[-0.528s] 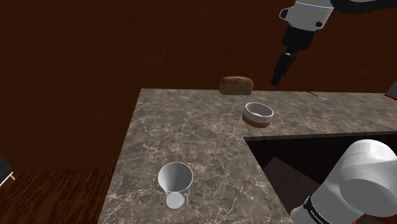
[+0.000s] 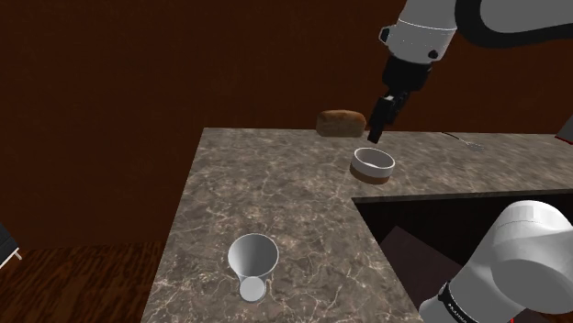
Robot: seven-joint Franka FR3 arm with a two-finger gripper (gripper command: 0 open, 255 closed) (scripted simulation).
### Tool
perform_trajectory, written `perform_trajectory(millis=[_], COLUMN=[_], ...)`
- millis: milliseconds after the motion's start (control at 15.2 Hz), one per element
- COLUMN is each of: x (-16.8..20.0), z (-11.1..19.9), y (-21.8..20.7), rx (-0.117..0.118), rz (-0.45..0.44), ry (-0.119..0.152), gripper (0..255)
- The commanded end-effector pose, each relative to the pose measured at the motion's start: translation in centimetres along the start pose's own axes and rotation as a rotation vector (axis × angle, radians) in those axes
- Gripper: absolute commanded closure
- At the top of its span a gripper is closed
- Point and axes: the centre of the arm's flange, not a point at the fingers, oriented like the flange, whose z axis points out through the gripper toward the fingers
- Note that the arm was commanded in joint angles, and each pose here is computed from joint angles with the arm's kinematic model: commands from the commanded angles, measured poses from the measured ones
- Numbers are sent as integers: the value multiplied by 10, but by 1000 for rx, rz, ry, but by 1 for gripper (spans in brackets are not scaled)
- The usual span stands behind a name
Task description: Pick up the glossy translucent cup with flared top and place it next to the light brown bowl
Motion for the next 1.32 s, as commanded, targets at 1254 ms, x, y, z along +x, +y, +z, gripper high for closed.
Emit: perform_trajectory(millis=[1254], x=[59], z=[97], y=[-266], rx=[-92], rz=[84], ry=[-30], gripper=[0])
